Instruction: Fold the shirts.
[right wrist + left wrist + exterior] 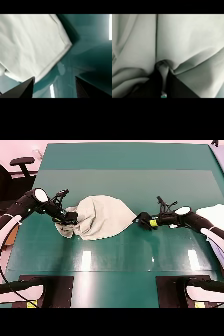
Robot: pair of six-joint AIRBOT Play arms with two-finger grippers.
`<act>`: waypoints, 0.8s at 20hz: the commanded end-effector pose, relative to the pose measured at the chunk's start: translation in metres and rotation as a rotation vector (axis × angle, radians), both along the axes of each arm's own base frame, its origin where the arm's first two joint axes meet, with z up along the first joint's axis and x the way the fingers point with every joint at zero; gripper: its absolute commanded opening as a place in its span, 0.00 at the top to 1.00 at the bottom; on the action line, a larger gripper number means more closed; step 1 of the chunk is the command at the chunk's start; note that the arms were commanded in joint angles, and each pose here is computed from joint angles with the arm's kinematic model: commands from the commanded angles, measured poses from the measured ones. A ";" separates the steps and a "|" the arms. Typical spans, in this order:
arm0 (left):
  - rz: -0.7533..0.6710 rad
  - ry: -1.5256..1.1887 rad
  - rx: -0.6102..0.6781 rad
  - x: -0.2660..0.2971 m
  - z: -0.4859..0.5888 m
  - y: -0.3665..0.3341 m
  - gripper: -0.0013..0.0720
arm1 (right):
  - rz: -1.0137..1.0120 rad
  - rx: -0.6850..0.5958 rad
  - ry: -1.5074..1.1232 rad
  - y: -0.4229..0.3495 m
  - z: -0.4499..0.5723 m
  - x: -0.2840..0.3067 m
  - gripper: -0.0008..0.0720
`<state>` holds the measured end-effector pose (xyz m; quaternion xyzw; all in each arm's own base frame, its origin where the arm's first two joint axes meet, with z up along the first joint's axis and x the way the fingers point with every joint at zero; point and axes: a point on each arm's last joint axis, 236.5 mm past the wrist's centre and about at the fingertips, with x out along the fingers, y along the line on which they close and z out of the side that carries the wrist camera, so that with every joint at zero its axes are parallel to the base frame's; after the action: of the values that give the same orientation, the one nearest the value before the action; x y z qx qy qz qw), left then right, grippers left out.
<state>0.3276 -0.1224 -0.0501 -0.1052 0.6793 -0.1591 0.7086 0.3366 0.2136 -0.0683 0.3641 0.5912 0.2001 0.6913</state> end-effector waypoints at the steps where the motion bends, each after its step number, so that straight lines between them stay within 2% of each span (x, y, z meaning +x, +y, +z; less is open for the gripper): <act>1: -0.004 0.008 -0.002 -0.002 0.000 -0.001 0.94 | -0.070 -0.037 -0.031 0.006 -0.020 0.016 0.18; 5: -0.007 0.015 -0.003 -0.004 0.000 -0.001 0.94 | -0.096 -0.037 -0.023 0.018 -0.034 0.019 0.19; 6: -0.010 0.021 -0.003 -0.005 0.000 -0.001 0.94 | -0.102 -0.029 -0.024 0.022 -0.036 0.021 0.23; 8: -0.014 0.030 -0.004 -0.008 0.000 -0.001 0.94 | -0.071 -0.023 -0.034 0.036 -0.035 0.025 0.41; 9: -0.016 0.034 -0.004 -0.009 0.000 -0.001 0.94 | -0.051 -0.014 -0.045 0.045 -0.030 0.028 0.59; 10: -0.019 0.042 -0.004 -0.011 0.000 -0.001 0.94 | -0.037 -0.004 -0.063 0.053 -0.024 0.034 0.83; 11: -0.025 0.048 -0.004 -0.013 0.000 -0.001 0.94 | -0.025 0.006 -0.095 0.060 -0.013 0.041 0.96; 16: -0.051 -0.045 0.002 -0.005 0.023 0.001 0.94 | 0.025 0.093 -0.242 0.083 0.060 0.075 0.97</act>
<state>0.3172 -0.1226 -0.0414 -0.0936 0.6857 -0.1737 0.7007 0.3954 0.2774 -0.0575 0.3594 0.5305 0.2291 0.7328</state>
